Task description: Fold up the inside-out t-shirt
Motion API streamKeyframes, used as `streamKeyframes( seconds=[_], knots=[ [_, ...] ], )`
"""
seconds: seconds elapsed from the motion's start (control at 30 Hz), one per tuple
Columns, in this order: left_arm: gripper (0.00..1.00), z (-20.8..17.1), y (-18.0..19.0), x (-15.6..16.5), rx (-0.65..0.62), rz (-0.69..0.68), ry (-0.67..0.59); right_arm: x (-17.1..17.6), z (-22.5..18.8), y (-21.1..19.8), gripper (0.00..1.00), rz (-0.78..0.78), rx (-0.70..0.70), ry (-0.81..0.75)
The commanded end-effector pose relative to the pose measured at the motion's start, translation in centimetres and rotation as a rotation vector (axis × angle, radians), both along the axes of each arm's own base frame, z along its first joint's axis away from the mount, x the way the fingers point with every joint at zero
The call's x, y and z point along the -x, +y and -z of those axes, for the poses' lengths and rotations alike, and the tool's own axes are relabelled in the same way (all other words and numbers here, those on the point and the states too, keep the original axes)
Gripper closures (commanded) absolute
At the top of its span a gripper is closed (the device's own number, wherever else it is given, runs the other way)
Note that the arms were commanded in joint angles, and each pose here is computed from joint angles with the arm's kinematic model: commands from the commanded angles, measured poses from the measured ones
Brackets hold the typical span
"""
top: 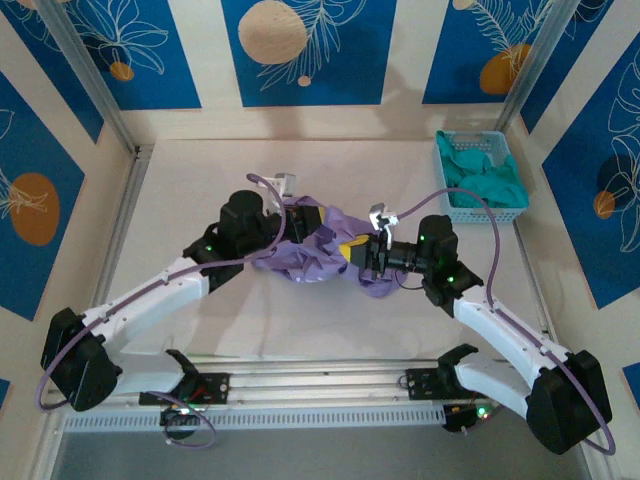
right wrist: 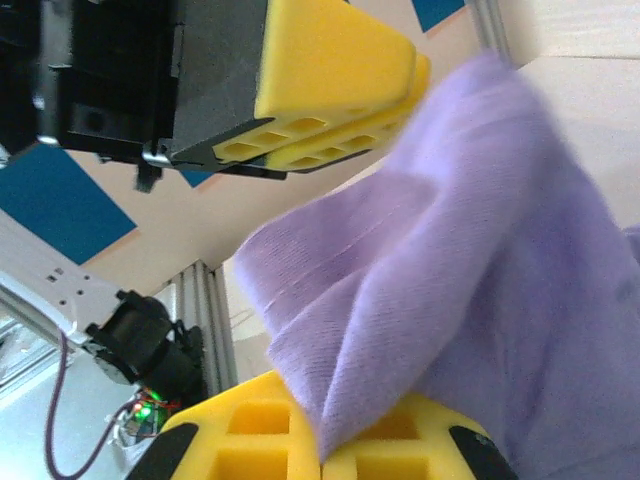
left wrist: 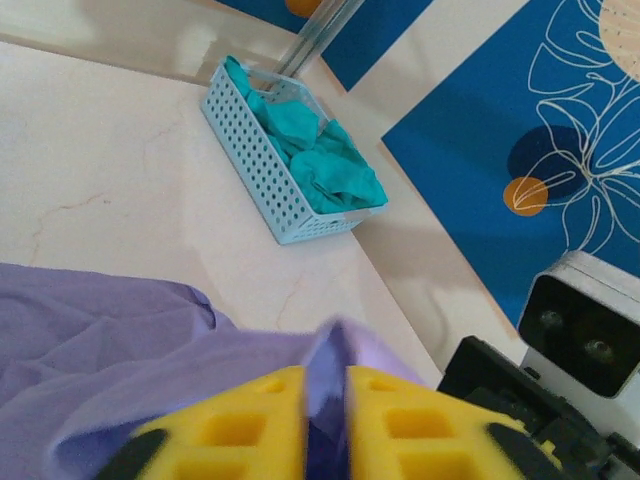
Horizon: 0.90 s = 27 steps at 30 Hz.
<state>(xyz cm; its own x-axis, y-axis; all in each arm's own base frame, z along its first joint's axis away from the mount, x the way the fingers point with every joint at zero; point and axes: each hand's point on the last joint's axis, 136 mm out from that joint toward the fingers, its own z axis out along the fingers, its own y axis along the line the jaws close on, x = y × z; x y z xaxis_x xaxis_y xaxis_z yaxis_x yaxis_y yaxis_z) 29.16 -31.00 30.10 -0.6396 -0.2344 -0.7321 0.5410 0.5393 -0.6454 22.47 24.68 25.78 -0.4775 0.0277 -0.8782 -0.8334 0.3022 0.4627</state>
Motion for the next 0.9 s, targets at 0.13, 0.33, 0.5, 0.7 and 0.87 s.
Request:
streamKeyframes(
  seconds=[0.13, 0.33, 0.5, 0.7, 0.87],
  knots=[
    [0.58, 0.0, 0.8, 3.2, 0.002, 0.196, -0.117, 0.6, -1.7, -0.5, 0.98, -0.061, -0.039, -0.024],
    [0.48, 0.9, -0.9, 5.8, 0.006, 0.405, -0.18, 0.5, -2.0, -0.8, 0.98, -0.059, -0.043, -0.029],
    [0.42, 2.0, -1.5, 5.4, -0.056, 0.443, -0.243, 0.7, -2.1, -0.9, 0.98, -0.064, -0.044, -0.023],
    [0.41, 3.9, -2.3, 5.3, -0.106, 0.514, -0.225, 0.8, -2.2, -1.1, 0.98, -0.059, -0.042, -0.029],
    [0.44, 4.4, -2.7, 5.3, -0.095, 0.536, -0.215, 0.8, -2.2, -1.2, 0.98, -0.054, -0.041, -0.033]
  ],
)
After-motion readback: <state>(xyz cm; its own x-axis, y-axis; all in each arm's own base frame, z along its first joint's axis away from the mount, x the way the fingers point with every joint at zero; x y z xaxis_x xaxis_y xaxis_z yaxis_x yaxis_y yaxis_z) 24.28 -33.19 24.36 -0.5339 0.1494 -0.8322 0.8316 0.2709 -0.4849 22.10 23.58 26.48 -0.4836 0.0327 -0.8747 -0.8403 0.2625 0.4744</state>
